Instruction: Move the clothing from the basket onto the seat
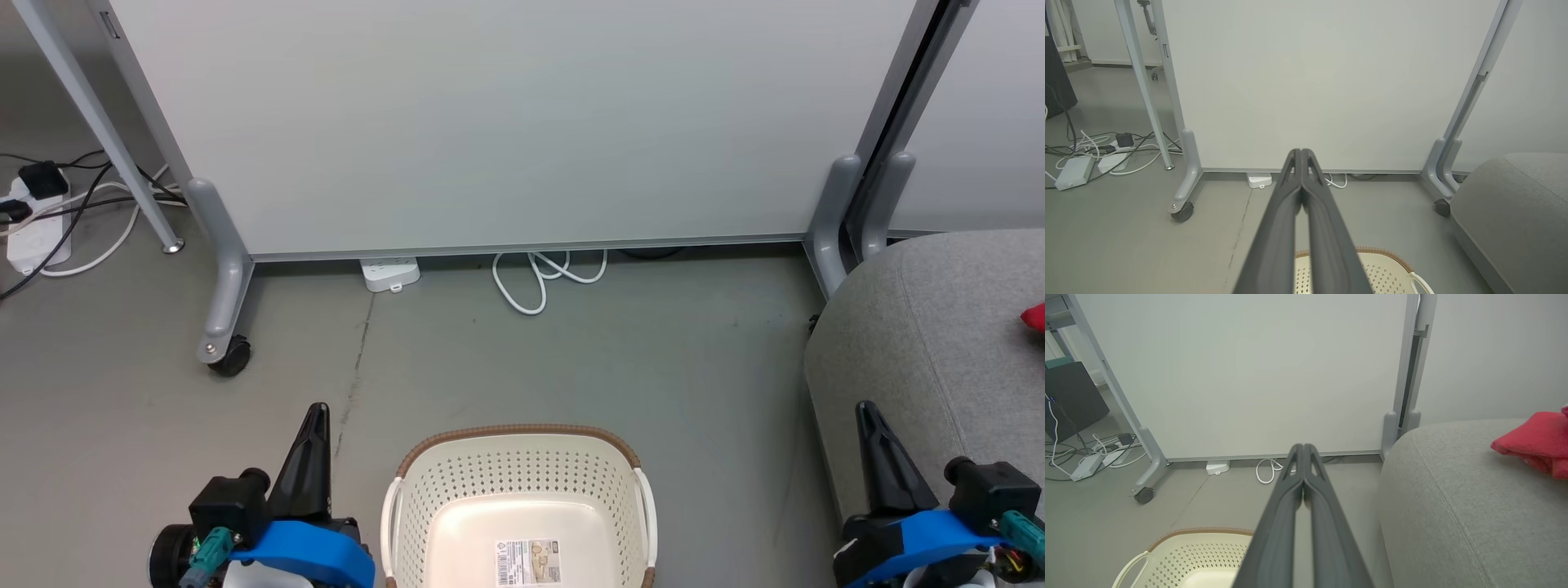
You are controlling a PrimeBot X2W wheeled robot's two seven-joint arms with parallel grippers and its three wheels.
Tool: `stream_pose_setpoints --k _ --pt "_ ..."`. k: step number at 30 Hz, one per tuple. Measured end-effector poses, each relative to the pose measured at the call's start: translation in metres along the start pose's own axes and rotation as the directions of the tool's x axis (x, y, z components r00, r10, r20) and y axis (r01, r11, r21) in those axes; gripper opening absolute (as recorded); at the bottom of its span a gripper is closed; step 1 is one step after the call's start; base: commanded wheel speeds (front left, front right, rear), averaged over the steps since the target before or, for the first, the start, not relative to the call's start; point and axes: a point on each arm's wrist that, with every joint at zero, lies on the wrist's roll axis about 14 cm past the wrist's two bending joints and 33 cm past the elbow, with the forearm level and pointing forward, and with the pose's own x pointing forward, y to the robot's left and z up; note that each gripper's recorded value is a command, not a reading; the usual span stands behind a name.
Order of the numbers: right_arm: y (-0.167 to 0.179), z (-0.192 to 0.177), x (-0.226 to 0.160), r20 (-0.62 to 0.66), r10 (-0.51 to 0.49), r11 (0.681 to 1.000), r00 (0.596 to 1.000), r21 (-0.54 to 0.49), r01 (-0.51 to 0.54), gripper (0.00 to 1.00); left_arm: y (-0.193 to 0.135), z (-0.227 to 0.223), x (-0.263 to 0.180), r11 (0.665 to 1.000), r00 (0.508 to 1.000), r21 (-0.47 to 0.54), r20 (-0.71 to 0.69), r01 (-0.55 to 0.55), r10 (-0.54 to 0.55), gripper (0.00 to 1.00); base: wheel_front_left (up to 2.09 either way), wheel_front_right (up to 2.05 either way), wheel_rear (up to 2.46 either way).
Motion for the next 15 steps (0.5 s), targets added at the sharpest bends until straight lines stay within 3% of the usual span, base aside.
stream_pose_setpoints --k 8,15 --pt "-0.008 -0.003 -0.002 -0.021 -0.047 0.988 0.999 0.149 0.05 0.0 0.005 -0.002 0.001 0.988 0.999 -0.152 -0.016 -0.037 0.035 0.0 0.0 0.0 0.0" --pt "-0.012 -0.001 -0.003 -0.026 -0.074 0.959 0.997 0.273 0.078 0.0 0.011 -0.001 0.002 0.959 0.998 -0.274 -0.022 -0.068 0.064 0.0 0.0 0.0 0.0"
